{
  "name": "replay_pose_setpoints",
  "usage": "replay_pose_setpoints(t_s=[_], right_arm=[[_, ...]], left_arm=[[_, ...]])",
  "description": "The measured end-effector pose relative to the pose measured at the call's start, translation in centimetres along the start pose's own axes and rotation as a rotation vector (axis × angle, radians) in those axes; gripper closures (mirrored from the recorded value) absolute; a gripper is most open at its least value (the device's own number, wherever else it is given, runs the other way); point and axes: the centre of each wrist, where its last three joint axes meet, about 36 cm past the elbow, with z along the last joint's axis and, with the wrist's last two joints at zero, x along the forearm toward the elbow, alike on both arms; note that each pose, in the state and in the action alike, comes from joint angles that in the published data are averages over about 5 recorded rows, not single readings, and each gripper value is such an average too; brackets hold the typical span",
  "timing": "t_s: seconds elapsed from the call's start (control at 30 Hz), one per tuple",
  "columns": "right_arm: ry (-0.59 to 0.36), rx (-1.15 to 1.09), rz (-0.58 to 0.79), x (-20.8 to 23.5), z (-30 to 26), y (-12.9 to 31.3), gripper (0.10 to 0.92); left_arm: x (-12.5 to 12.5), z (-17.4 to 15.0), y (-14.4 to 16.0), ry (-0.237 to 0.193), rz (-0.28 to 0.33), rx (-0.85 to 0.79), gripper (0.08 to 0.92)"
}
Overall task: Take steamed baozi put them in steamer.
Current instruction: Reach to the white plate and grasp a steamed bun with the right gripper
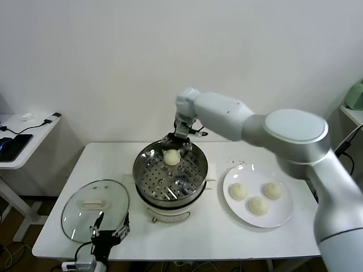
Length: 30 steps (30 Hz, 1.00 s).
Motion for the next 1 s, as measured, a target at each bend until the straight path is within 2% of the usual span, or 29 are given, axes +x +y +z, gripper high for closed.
replay_pose_setpoints(t_s=[0.13,0.33,0.47,0.6,0.8,1.0], right_arm=[[0.016,-0.152,0.012,4.2,1.1,3.8,0.199],[0.081,-0.49,-0.005,7.5,1.4,13.5,0.2],[0.083,-0.709,-0.027,6.0,0.0,20.1,0.199],[0.072,-0.883,-0.036,3.6,-1.9,24.4,0.2],[0.067,-1.057,-0.055,-0.5,-3.8,27.8,0.199],[0.069,-1.162,-0.068,-4.6,-4.6,29.2,0.2]], left_arm=[[0.1,-0.1,-0.1,-0.004,0.0,0.002,0.177],[0.1,-0.2,-0.1,-0.013,0.0,0.004,0.177],[0.1,-0.3,0.0,-0.017,-0.003,0.003,0.177],[0.2,-0.3,0.1,-0.017,-0.006,0.001,0.177],[0.3,-0.4,0.0,-0.018,-0.008,0.005,0.177],[0.6,-0.3,-0.1,-0.014,-0.006,0.009,0.177]])
